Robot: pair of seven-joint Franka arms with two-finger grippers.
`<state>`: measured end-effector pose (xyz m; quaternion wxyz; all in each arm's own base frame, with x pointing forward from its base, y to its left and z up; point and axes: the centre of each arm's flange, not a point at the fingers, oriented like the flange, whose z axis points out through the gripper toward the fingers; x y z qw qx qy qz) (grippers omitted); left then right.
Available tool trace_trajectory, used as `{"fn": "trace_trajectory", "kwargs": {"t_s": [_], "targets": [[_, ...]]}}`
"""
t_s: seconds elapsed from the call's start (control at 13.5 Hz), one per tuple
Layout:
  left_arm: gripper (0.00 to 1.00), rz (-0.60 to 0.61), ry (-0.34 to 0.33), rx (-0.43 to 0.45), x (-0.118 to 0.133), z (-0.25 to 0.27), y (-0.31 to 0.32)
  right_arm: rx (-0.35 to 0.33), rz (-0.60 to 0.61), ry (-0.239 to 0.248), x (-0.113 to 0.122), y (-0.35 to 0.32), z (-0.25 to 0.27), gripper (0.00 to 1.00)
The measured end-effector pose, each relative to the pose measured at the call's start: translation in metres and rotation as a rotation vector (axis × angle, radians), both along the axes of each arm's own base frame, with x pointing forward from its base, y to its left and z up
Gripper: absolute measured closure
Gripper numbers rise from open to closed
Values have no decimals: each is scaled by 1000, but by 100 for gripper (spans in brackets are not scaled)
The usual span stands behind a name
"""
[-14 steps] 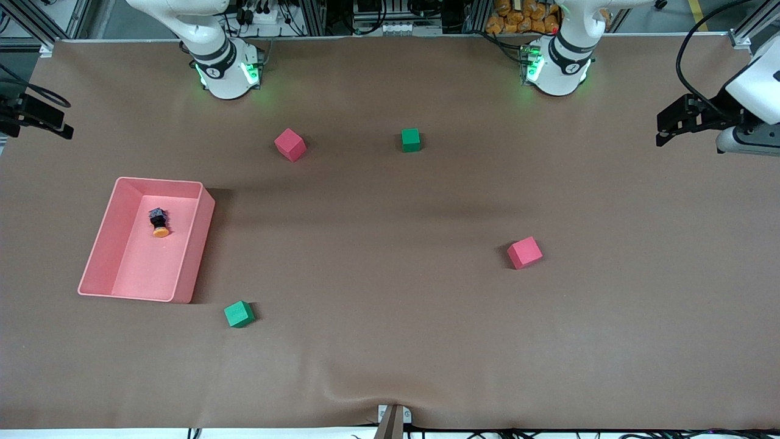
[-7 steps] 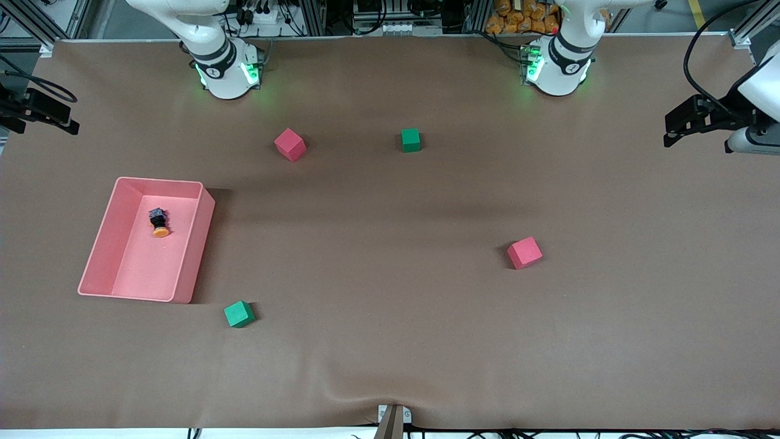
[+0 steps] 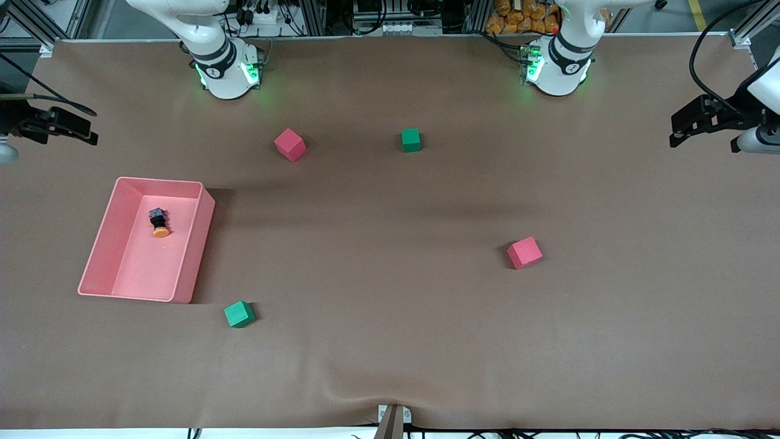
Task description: Place and upright button with both arms
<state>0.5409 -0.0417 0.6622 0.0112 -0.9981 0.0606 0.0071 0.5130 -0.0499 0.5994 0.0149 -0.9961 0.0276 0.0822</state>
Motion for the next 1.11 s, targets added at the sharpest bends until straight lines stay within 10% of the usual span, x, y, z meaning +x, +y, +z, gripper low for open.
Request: {"fn": "trace_trajectory", "kwargs": {"t_s": [1.11], "targets": [[0,0,0,0,0,0,0,-4,-3,-61,-17,-1,63,0]]}}
